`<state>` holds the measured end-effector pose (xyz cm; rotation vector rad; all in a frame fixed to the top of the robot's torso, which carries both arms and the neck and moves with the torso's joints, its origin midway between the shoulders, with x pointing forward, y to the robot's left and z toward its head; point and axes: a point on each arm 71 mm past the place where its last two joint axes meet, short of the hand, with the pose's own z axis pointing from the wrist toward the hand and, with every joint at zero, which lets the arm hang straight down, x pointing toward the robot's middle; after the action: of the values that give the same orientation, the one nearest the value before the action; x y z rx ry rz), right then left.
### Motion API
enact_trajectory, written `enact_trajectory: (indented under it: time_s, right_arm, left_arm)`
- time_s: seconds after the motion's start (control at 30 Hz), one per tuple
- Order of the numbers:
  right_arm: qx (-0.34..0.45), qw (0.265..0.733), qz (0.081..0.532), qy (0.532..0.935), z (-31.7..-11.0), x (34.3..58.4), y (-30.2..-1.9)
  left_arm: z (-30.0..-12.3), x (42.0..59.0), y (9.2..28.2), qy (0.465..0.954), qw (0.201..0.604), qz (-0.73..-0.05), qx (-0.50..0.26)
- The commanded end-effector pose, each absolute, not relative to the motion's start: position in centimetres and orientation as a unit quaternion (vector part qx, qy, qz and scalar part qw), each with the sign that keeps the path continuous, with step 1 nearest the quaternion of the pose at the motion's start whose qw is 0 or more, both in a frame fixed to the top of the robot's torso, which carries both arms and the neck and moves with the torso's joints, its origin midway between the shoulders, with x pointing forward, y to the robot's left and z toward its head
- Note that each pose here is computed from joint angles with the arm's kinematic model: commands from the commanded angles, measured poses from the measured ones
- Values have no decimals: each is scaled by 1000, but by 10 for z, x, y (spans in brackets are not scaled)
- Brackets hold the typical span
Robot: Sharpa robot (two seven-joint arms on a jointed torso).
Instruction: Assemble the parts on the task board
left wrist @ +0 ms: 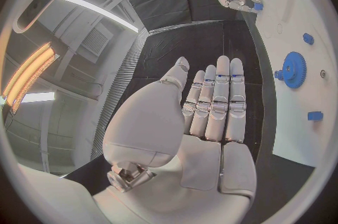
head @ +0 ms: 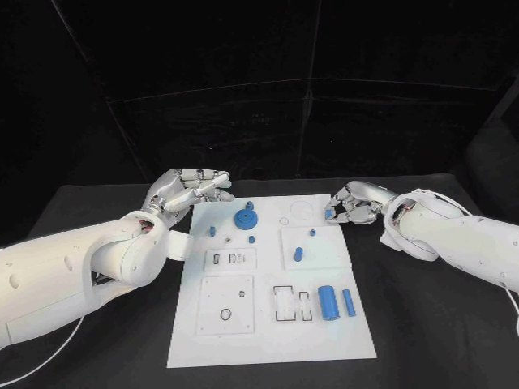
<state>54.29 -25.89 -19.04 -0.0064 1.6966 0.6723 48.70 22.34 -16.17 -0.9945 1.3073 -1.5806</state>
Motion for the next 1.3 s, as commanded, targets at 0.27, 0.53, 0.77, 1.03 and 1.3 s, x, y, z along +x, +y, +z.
enact_trajectory:
  time_s: [0.27, 0.53, 0.77, 1.03, 1.3]
  right_arm:
    - [20, 660, 308, 685, -176, 533, -251]
    - [46, 672, 314, 669, -163, 511, -226]
    - [43, 659, 329, 675, -157, 491, -179]
    - [-2, 638, 352, 685, -157, 481, -116]
    - [-41, 615, 354, 703, -170, 474, -80]
  left_arm:
    - [-161, 487, 224, 522, 416, -633, -393]
    - [-160, 487, 225, 522, 417, -632, -393]
    - [-161, 488, 228, 521, 419, -630, -394]
    - [-161, 490, 231, 521, 423, -627, -396]
    - [-161, 491, 234, 516, 424, -625, -405]
